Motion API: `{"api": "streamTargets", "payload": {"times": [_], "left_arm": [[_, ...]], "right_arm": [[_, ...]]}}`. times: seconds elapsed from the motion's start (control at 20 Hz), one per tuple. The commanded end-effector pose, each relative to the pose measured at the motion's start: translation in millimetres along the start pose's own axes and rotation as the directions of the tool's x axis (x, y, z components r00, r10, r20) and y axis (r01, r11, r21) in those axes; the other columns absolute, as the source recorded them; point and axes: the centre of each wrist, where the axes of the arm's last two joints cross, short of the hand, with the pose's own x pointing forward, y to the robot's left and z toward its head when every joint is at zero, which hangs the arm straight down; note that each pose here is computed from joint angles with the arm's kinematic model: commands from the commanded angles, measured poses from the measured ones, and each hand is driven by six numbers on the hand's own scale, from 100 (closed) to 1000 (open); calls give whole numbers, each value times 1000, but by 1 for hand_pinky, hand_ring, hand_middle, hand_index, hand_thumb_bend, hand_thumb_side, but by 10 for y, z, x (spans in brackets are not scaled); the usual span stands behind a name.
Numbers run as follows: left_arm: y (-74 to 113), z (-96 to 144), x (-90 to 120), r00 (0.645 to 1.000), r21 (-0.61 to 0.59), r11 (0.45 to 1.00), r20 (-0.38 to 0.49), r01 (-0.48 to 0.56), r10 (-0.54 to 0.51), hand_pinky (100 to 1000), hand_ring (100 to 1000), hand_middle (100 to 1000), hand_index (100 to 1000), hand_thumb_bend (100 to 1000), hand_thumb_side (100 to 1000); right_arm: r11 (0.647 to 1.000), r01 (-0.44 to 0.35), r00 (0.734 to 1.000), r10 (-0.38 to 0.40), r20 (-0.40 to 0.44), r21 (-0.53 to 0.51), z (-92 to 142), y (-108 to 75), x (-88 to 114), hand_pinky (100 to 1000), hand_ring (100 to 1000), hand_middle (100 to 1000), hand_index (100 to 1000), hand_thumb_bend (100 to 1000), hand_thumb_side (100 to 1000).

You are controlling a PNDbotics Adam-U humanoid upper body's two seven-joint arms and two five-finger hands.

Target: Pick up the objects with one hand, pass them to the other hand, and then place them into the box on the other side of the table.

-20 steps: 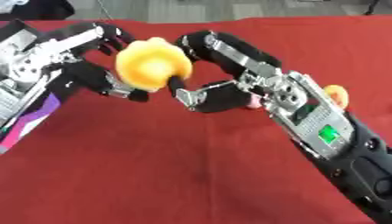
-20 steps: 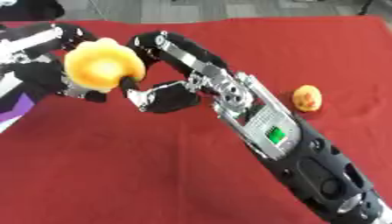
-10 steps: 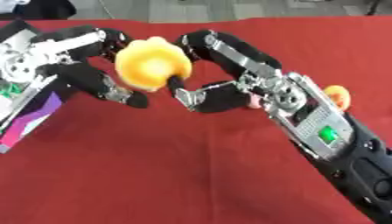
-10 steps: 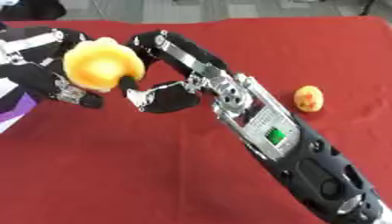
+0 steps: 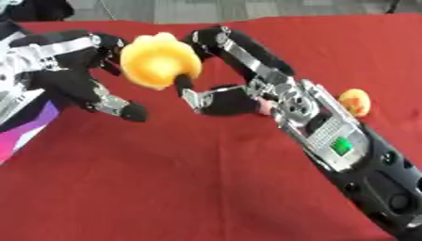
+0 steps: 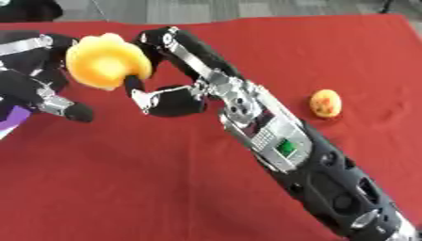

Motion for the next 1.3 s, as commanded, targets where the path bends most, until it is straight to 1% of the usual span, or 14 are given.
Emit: {"api": "streamTargets", "payload": {"times": [0.05,0.25,0.45,0.7,0.95,1.0,1.3], "left_arm": [[82,71,48,1000,30,1000,1,-1,1,857,841,816,824,934,415],[69,41,56,1000,51,998,-6,-24,24,853,838,806,821,937,431],[56,6,59,998,70,996,-15,-57,58,848,834,797,817,950,466],[44,-18,73,996,106,990,-19,-90,93,840,826,781,803,937,492],[27,-34,90,992,125,985,-16,-120,123,836,822,772,792,926,517],[24,-35,94,992,127,984,-14,-125,128,838,822,769,787,891,549],[8,-45,110,988,134,979,-6,-154,157,836,816,756,774,848,568]], "right_arm": [[1000,-19,1000,20,22,-24,-24,-29,53,765,549,484,546,107,100],[999,-26,999,27,29,-35,-26,-23,65,764,548,483,545,108,100],[999,-34,998,36,43,-42,-26,-18,73,762,548,482,543,111,100],[998,-47,997,50,63,-48,-27,-8,78,760,548,482,541,113,100],[996,-66,994,70,78,-53,47,-42,80,759,548,481,540,116,100],[996,-68,994,72,80,-54,53,-44,85,757,548,481,539,117,100],[996,-77,993,81,88,-51,70,-34,111,756,547,481,538,121,100]]}}
